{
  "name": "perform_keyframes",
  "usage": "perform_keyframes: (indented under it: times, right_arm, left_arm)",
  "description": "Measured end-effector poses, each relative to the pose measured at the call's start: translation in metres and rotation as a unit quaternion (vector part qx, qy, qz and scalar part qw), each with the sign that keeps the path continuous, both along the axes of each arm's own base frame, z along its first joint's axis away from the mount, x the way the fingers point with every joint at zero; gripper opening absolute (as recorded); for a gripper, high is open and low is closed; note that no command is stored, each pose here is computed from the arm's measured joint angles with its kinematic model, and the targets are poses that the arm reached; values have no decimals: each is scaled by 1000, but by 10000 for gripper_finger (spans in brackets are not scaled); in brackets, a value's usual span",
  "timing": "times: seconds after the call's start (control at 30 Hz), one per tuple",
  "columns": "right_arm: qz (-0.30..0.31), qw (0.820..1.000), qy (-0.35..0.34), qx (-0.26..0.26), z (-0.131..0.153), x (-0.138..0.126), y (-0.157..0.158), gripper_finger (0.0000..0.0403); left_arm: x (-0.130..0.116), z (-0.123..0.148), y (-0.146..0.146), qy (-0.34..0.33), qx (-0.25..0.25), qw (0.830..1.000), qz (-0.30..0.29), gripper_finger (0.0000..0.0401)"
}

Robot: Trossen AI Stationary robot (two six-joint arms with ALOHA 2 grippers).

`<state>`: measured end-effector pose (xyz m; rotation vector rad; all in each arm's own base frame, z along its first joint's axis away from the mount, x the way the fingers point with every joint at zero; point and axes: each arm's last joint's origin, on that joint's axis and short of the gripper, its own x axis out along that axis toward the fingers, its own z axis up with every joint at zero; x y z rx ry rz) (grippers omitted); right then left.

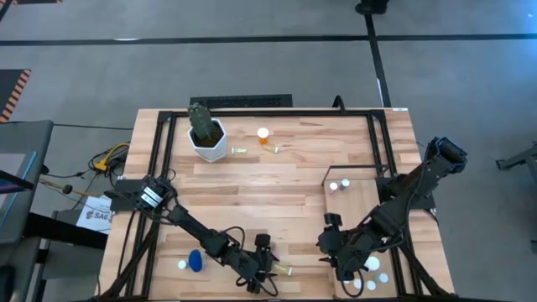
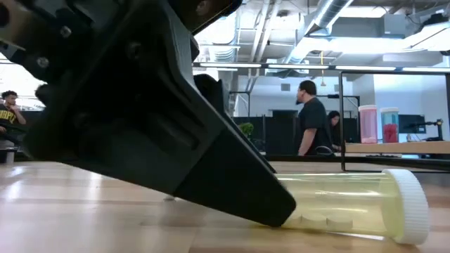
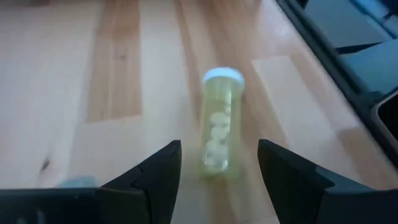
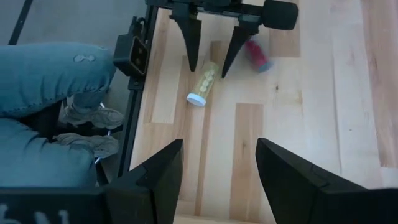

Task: Pick and place medicine bottles onto shelf by color
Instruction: Put the yellow pill bottle on the shelf

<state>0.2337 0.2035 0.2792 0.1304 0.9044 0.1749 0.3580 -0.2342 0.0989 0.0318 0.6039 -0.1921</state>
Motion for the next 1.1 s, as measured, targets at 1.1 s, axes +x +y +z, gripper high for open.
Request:
perform_keyframes:
  times: [1.1]
  right_arm:
    - [9, 1000, 6, 7, 0, -1, 2, 221]
  left_arm:
    - [6, -2, 12, 12, 7, 1000, 16, 83]
